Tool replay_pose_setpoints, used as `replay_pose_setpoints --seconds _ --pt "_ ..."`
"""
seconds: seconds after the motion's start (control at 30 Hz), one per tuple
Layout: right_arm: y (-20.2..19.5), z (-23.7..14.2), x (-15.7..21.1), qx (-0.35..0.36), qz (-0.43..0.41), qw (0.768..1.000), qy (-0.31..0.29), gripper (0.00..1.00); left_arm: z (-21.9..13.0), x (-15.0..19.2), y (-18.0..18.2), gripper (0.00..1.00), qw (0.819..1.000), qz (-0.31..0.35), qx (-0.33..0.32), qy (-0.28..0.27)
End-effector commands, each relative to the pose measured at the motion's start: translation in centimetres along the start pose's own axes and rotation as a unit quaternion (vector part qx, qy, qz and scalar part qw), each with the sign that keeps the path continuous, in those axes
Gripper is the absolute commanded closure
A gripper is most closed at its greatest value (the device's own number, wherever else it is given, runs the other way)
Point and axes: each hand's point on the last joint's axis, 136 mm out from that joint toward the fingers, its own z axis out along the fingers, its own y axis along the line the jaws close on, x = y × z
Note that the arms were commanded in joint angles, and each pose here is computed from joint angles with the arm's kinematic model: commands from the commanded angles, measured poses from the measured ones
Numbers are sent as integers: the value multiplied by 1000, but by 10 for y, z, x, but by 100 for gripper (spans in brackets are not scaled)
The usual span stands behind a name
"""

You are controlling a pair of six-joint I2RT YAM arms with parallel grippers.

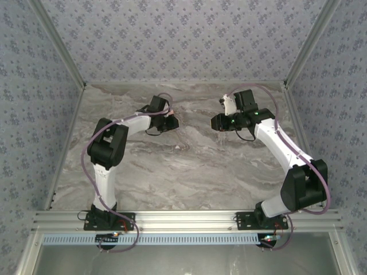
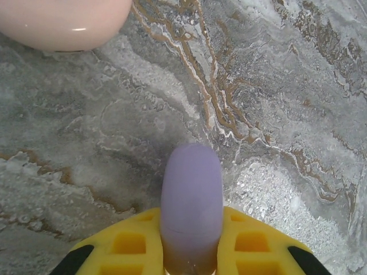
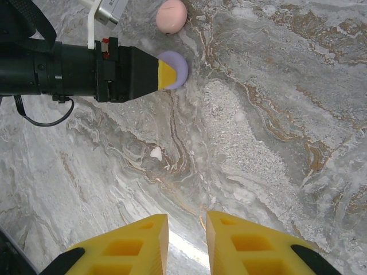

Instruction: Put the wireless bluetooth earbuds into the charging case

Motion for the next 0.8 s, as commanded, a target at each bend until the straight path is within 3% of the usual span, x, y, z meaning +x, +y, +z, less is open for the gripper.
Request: replay_pose_setpoints --seconds 0.0,0.4,0.77 --pt "-2 -8 0 10 5 1000 -4 75 5 2 6 82 1000 -12 -12 10" --pt "-18 -10 7 46 11 999 5 73 -6 1 16 59 999 15 -51 7" --pt "-54 -22 2 143 11 989 -20 64 -61 -11 13 39 992 72 -93 -51"
